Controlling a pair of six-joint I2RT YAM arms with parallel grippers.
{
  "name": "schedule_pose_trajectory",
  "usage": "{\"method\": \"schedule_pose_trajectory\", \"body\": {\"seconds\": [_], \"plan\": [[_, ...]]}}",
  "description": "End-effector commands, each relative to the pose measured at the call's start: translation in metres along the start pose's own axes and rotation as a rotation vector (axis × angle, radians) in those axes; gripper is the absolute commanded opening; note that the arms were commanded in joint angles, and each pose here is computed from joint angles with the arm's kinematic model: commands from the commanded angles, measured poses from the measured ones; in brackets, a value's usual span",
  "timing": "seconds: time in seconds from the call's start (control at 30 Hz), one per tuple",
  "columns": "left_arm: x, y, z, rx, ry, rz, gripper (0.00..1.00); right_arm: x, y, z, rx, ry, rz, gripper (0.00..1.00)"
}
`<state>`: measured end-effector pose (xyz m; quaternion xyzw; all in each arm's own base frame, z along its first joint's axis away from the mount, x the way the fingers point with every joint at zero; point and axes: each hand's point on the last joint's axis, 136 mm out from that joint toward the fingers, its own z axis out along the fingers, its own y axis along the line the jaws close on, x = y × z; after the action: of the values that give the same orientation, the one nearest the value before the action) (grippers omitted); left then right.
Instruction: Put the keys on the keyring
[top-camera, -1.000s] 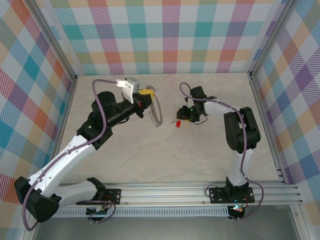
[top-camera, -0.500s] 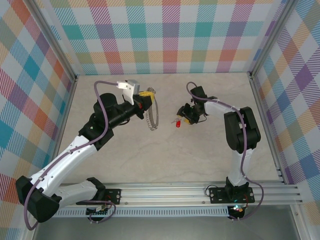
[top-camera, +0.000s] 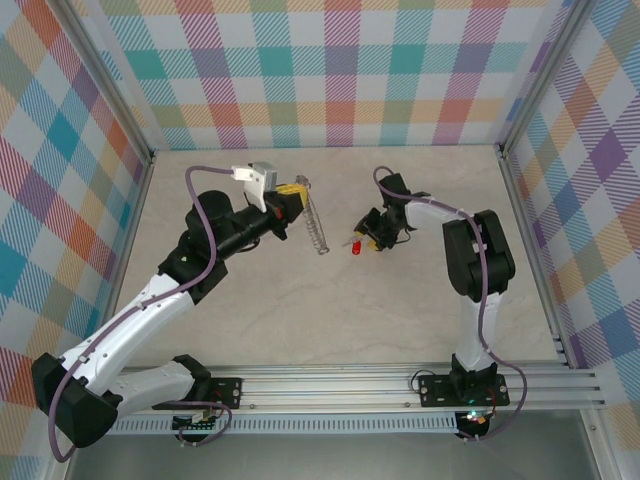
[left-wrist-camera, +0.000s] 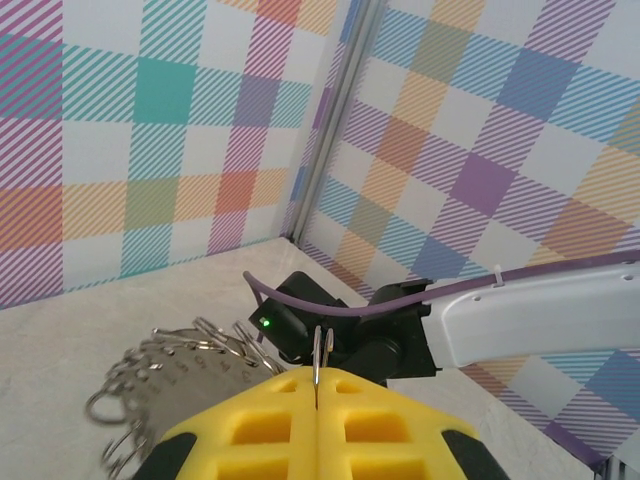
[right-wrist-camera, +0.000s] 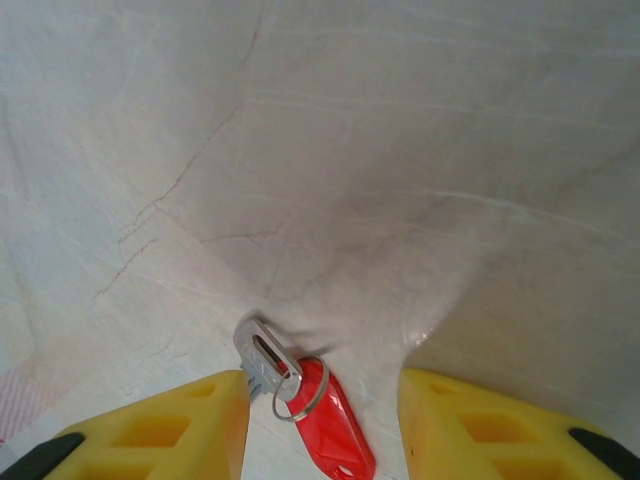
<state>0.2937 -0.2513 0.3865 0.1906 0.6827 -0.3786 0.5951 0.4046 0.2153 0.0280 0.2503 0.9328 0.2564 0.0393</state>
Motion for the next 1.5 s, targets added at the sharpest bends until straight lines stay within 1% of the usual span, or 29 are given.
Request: {"method": "schedule_pose_trajectory", "body": {"seconds": [0.0,0.13,0.37,0.63,0.77,0.83,0.87,0.93,1.13,1.23,1.33,1.47], "plan": [[-0.022,-0.006,-0.009,0.031,-0.085,0.008,0.0,0.0,0.004,0.003,0.011,0.006,0.016,0.41],[-0.021,-0.005,-0.008,0.032,-0.086,0.006,0.0,0.0,0.006,0.006,0.014,0.011,0.016,0.39],[-0.019,-0.003,-0.007,0.033,-0.083,0.003,0.0,0.001,0.008,0.013,0.016,0.02,0.014,0.29],[-0.016,-0.002,-0.005,0.037,-0.08,-0.003,0.0,0.001,0.005,0.014,0.026,0.015,0.01,0.24],[-0.017,-0.002,-0.004,0.038,-0.08,-0.006,0.0,0.001,0.005,0.012,0.028,0.009,0.003,0.16],[-0.016,-0.002,-0.004,0.041,-0.079,-0.007,0.0,0.001,0.005,0.011,0.03,0.01,-0.003,0.07],[-0.017,-0.002,-0.004,0.041,-0.079,-0.007,0.0,0.001,0.005,0.009,0.028,0.009,-0.008,0.0],[-0.017,-0.002,-0.003,0.041,-0.077,-0.007,0.0,0.002,0.007,0.004,0.023,0.002,-0.024,0.0],[-0.018,-0.004,-0.003,0.049,-0.069,-0.005,0.0,0.008,0.016,-0.025,-0.029,-0.045,-0.149,0.0],[-0.019,-0.005,-0.003,0.053,-0.062,-0.003,0.0,0.011,0.027,-0.047,-0.094,-0.091,-0.248,0.0],[-0.02,-0.007,-0.001,0.062,-0.05,0.003,0.0,0.014,0.046,-0.079,-0.217,-0.159,-0.364,0.0],[-0.021,-0.01,0.003,0.078,-0.027,0.012,0.0,0.024,0.078,-0.137,-0.41,-0.261,-0.554,0.0]]}}
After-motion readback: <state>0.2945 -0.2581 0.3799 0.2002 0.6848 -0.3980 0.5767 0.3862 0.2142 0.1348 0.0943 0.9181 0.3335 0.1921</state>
